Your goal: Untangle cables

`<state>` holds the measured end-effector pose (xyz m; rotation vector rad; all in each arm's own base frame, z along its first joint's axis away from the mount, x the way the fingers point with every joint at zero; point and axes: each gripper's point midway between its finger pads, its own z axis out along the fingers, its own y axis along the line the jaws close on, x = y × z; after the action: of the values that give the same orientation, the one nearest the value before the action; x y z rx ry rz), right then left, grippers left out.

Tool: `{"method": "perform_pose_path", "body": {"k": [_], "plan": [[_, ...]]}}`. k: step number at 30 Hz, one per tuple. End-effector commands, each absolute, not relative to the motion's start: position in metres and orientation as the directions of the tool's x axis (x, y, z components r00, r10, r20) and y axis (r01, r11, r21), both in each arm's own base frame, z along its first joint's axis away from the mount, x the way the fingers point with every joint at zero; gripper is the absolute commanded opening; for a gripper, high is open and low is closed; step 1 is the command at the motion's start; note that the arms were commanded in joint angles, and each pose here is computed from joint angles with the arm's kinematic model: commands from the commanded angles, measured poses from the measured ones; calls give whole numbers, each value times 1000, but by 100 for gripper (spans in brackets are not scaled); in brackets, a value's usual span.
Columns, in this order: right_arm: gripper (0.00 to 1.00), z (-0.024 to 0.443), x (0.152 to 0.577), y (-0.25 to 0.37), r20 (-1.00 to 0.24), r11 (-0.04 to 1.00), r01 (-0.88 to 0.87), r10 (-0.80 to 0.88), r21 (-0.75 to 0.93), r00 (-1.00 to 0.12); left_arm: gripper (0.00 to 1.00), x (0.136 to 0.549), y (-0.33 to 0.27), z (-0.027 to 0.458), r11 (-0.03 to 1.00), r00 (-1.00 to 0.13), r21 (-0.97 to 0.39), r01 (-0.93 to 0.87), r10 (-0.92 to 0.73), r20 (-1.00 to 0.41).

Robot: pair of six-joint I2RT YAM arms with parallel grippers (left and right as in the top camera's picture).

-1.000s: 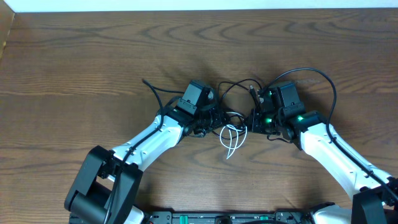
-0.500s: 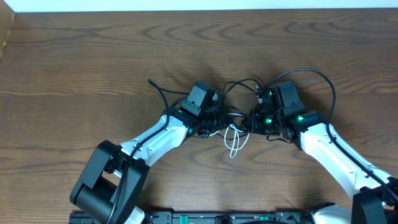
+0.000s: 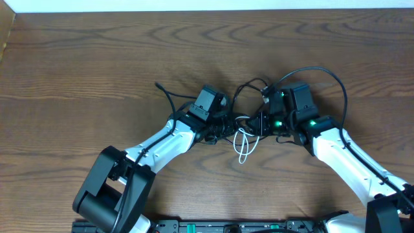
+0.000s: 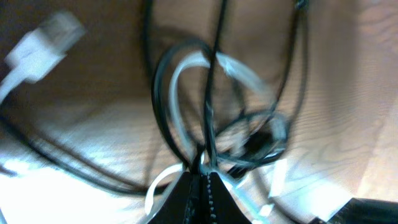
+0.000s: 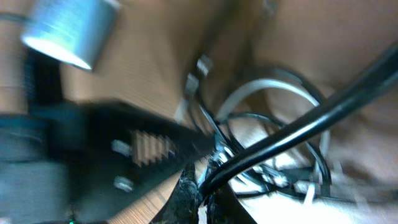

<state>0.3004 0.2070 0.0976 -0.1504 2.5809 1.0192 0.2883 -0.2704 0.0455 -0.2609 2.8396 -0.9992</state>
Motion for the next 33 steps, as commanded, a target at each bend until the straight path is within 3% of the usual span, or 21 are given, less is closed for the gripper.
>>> {"method": "perform_pose_path", "body": {"k": [1, 13, 15, 19, 21, 26, 33], "plan": [[1, 127, 305, 220, -453, 595, -369, -9, 714, -891, 7, 276, -262, 33, 803, -984, -582, -126, -177, -30], [1, 151, 340, 176, -436, 536, -284, 179, 795, -882, 8, 271, -254, 27, 830, -985, -543, -129, -170, -25], [1, 160, 332, 181, -426, 475, -311, 154, 823, -891, 7, 271, -254, 27, 830, -985, -543, -129, -170, -25], [1, 197, 302, 202, -502, 229, -484, 22, 844, -865, 8, 276, -258, 31, 817, -985, -565, -114, -167, -42], [1, 203, 299, 204, -519, 195, -508, 8, 839, -855, 8, 281, -267, 38, 790, -986, -607, -86, -157, -64], [1, 190, 307, 200, -489, 275, -461, 40, 844, -871, 34, 292, -298, 68, 666, -988, -745, 25, -99, -122], [1, 177, 307, 197, -435, 325, -396, 55, 859, -899, 49, 297, -306, 80, 623, -984, -779, 68, -87, -156]]}}
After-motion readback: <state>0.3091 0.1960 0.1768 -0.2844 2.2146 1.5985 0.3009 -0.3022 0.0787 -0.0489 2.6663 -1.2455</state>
